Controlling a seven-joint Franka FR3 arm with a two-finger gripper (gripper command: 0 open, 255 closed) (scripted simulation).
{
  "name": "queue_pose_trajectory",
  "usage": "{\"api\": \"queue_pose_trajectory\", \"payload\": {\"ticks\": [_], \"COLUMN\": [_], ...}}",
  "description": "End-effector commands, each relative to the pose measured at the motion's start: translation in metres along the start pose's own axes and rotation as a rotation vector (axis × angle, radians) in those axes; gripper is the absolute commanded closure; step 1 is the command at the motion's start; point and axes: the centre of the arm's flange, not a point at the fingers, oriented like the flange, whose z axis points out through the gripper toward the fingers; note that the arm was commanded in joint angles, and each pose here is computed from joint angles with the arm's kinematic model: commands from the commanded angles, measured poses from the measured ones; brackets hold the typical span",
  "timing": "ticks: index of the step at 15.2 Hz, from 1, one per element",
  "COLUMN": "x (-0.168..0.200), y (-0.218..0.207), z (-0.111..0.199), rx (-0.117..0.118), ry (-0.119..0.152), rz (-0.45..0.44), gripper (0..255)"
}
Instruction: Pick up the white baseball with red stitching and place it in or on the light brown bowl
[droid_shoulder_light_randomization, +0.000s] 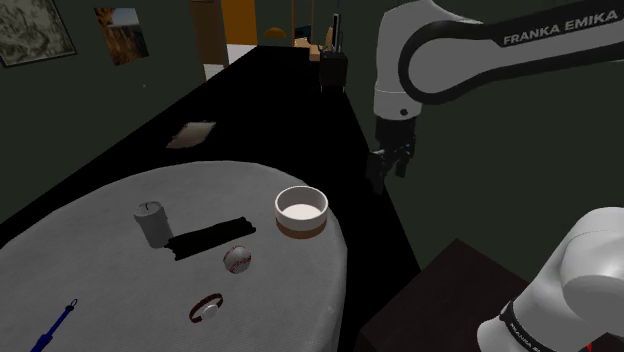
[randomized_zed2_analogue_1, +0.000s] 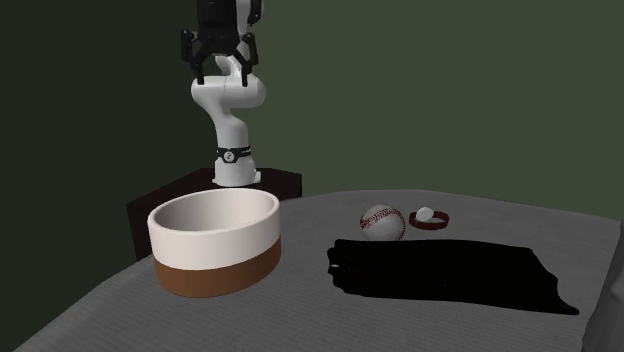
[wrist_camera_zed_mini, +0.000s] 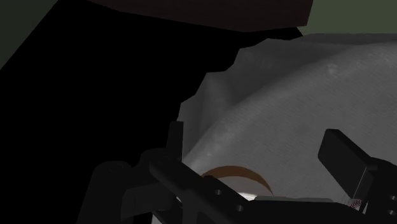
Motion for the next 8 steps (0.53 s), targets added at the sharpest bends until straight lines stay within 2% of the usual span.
{"api": "queue_pose_trajectory", "payload": {"ticks": [1, 8], "x": [0.017, 0.071], "y": [-0.018, -0.084], "z": [0.010, 0.042], "rx": [0.001, 0.000], "ry": [0.005, 0.018], "rz": [-0.009, -0.039], "gripper": [0, 0]}}
